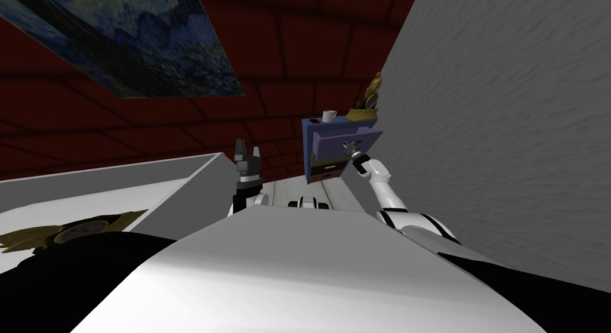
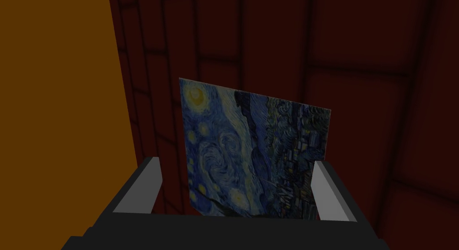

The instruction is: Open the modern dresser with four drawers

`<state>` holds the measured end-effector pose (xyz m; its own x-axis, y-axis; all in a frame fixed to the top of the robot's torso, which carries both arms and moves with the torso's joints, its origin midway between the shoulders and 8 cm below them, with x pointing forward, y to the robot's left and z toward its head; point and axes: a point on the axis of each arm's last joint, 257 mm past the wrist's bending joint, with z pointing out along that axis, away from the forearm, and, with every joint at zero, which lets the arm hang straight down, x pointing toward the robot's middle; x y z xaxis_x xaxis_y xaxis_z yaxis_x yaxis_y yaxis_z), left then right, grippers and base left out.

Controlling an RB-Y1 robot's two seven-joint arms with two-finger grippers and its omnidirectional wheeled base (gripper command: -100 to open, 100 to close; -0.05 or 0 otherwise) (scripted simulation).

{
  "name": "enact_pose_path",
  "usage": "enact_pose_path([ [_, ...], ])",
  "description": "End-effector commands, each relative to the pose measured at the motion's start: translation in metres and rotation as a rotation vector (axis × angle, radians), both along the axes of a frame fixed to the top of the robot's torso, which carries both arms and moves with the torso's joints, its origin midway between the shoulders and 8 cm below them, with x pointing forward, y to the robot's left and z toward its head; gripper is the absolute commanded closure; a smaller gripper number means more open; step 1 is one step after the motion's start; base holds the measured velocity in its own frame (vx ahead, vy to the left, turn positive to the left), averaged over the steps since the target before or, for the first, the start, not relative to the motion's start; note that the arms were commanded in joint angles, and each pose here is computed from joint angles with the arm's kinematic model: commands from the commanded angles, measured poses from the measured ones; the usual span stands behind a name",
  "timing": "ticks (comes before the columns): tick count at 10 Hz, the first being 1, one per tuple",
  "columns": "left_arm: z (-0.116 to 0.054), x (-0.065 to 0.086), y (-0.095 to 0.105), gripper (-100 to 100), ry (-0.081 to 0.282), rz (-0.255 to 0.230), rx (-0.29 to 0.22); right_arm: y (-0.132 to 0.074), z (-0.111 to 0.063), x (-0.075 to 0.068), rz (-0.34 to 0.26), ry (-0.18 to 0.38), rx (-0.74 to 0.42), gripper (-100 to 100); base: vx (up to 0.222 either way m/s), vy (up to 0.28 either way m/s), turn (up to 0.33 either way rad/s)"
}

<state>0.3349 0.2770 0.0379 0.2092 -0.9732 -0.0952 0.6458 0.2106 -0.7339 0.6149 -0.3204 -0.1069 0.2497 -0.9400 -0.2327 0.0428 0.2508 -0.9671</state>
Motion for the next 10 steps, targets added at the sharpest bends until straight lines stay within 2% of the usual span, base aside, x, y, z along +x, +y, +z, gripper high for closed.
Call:
enact_pose_path([
  [1,0.0,0.0,0.0,0,0.0,0.0,0.0,-0.016,0.015,0.007,-0.003,0.001,-0.003,-100,-0.025,0.056,0.025],
  [8,0.0,0.0,0.0,0,0.0,0.0,0.0,-0.057,0.057,0.019,-0.021,0.0,-0.007,-100,-0.017,0.054,0.022],
  [9,0.0,0.0,0.0,0,0.0,0.0,0.0,-0.052,0.049,0.017,-0.018,0.006,-0.011,-100,-0.013,0.019,0.0],
  [10,0.0,0.0,0.0,0,0.0,0.0,0.0,-0.053,0.048,0.017,-0.019,0.008,-0.008,0,0.0,0.0,0.0],
])
